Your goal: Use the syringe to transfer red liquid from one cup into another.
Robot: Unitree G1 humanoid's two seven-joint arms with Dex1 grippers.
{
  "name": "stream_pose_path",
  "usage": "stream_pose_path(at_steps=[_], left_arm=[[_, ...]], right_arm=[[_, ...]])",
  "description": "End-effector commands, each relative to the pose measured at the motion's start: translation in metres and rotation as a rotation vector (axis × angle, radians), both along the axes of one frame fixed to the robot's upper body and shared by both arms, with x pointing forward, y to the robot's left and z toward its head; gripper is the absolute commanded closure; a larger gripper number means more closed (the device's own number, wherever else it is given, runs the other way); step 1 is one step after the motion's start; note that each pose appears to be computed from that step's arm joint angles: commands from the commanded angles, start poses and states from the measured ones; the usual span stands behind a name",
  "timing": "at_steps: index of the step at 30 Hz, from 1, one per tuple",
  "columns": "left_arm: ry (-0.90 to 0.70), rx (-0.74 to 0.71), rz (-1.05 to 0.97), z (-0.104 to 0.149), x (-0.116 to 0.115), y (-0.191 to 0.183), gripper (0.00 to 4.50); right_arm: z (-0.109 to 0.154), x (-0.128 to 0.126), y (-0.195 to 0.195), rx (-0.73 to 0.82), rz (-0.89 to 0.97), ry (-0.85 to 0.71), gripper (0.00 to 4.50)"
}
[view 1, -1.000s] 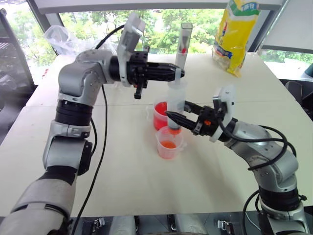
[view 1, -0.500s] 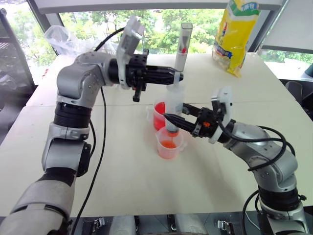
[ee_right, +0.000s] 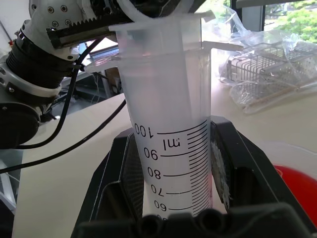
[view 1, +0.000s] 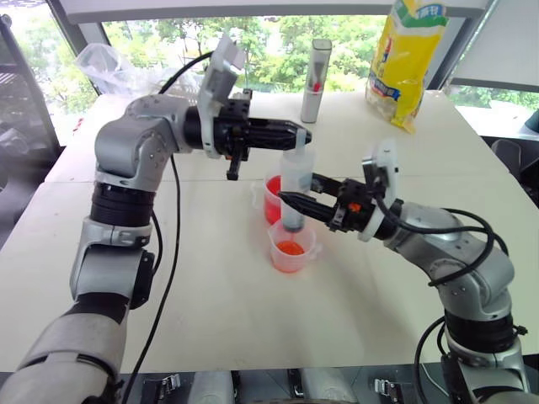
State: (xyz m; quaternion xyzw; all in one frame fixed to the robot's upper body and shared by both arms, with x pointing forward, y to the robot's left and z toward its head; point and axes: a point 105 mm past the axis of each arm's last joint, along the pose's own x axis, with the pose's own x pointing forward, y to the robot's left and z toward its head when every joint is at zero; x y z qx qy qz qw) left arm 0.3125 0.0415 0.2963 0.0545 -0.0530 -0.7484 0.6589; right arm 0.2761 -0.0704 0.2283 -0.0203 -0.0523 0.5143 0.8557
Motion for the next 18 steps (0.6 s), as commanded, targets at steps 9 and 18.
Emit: stream_pose_path(at_steps=[9,18], left_arm=[[0.025,0.087,-0.091,-0.027,-0.017,-0.017,4.46],[0.004,0.062,-0.053,-0.015,-0.010,-0.014,4.46]], right_arm=[[0.049,-0.007,-0.005,0.106,0.022,-0.127,3.02],[0.042,-0.008,-0.003,0.095,0.033,-0.100,3.02]])
